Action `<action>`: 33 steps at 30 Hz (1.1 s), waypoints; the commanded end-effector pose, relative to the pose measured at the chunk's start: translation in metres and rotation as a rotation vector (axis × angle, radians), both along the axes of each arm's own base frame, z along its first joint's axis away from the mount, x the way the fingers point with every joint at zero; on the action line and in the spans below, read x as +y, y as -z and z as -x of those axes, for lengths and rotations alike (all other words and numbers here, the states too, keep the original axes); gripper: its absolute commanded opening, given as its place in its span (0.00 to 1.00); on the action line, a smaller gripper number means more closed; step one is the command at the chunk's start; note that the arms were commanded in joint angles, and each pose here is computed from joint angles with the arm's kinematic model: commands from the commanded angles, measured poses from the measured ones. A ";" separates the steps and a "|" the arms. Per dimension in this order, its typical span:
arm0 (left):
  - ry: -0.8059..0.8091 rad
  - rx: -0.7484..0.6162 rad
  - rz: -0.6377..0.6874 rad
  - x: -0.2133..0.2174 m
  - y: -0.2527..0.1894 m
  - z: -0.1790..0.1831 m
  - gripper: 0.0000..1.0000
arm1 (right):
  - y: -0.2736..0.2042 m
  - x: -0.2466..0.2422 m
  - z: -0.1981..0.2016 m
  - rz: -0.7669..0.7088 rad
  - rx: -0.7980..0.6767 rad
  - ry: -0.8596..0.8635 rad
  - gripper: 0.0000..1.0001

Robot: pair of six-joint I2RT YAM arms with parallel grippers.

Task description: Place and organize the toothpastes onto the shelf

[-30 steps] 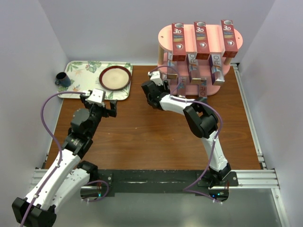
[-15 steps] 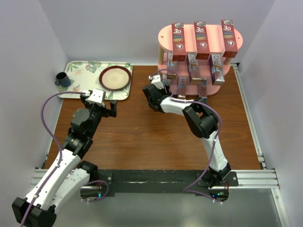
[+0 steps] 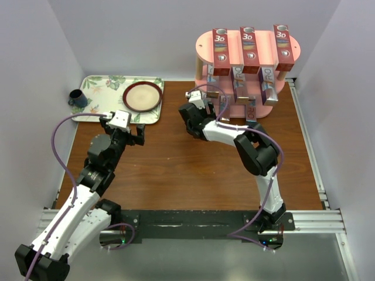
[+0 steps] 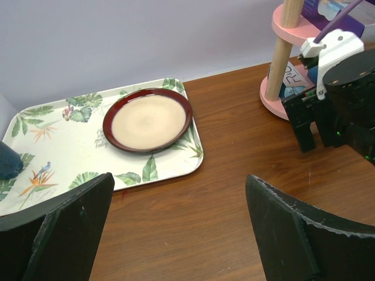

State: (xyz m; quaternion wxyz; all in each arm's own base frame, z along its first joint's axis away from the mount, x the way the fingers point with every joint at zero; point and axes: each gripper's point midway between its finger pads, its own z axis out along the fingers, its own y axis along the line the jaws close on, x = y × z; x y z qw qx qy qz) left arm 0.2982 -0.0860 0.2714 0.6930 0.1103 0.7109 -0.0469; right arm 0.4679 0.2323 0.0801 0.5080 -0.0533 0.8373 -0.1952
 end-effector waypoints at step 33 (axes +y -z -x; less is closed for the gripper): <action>-0.030 -0.030 0.161 0.033 -0.049 0.085 1.00 | -0.131 -0.142 0.192 -0.301 -0.049 -0.049 0.99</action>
